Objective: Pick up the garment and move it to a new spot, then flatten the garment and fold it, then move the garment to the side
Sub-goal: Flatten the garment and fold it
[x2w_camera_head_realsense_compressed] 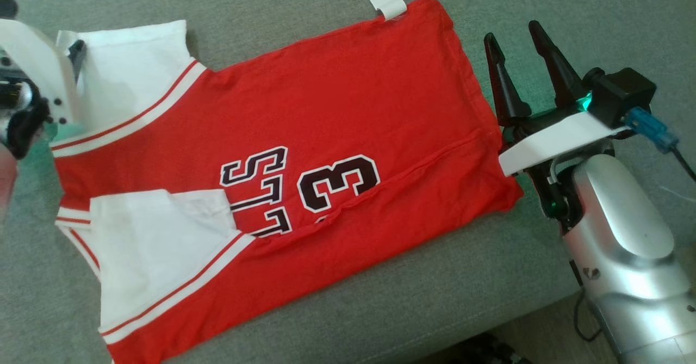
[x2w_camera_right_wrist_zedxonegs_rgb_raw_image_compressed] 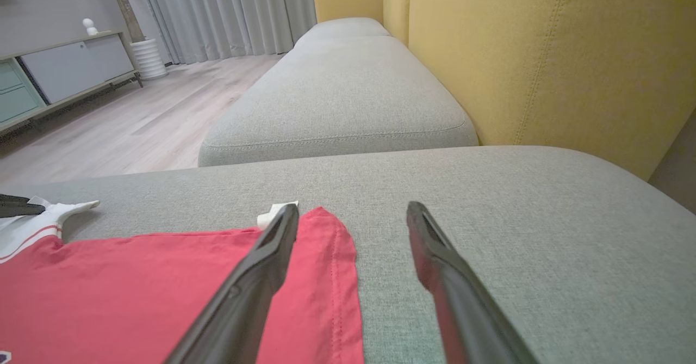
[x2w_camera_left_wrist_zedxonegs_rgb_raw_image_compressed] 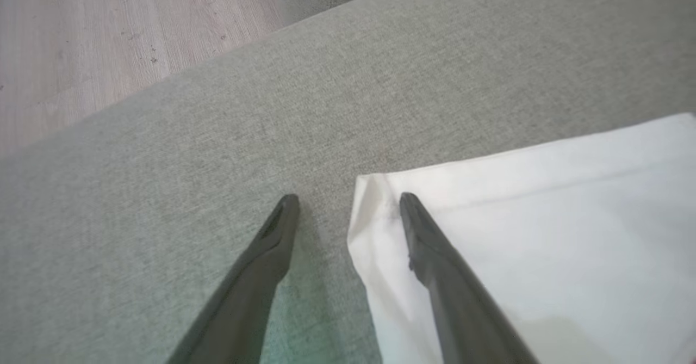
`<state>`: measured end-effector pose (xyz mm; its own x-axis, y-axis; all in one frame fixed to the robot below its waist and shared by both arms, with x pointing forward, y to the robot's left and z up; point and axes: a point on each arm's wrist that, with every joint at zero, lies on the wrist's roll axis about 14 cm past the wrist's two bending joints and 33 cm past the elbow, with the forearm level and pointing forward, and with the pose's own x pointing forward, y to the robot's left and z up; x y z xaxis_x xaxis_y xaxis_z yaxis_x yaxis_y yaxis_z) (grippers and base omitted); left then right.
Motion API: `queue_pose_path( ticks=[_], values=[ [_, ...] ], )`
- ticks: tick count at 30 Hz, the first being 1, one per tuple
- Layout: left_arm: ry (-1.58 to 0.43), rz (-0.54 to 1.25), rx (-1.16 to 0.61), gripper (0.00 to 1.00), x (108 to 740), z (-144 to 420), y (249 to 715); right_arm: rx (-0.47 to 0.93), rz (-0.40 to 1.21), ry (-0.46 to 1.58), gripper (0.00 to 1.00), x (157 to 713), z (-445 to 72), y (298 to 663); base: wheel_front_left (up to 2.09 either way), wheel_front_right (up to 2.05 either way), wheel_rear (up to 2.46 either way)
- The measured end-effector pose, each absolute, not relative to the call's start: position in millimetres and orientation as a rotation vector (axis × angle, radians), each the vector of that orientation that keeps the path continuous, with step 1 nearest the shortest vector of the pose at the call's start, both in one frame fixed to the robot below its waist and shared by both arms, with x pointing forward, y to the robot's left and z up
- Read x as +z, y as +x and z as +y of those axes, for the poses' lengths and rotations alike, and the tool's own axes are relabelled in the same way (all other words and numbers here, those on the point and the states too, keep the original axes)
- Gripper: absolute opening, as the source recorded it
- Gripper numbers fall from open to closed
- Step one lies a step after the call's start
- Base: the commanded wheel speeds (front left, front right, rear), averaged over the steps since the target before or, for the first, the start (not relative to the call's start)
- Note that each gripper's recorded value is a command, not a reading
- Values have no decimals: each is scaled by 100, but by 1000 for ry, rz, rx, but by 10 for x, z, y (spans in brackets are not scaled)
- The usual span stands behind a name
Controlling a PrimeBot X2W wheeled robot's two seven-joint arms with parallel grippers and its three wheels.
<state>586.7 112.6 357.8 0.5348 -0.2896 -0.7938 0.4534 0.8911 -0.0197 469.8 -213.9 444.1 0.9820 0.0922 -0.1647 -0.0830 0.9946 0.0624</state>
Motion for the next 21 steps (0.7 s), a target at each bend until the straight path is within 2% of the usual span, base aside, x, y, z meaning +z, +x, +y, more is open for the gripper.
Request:
queue_pose_path(
  ticks=[1,7,11,15,21],
  values=[
    [198,907,-451,0,3588,1118,5850,90,166,56,100,4451,-2134,4704,0,0,0],
    [178,883,-468,0,3674,1089,5757,99,145,58,100,4532,-2104,4758,0,0,0],
    [64,778,-460,0,3891,1030,5807,99,176,78,100,4482,-2098,4774,0,0,0],
    [83,673,-497,0,4116,961,5772,115,215,42,100,4471,-2146,4847,0,0,0],
    [117,579,-518,0,4361,1046,5634,229,310,-55,100,4448,-1953,5089,0,0,0]
  ],
)
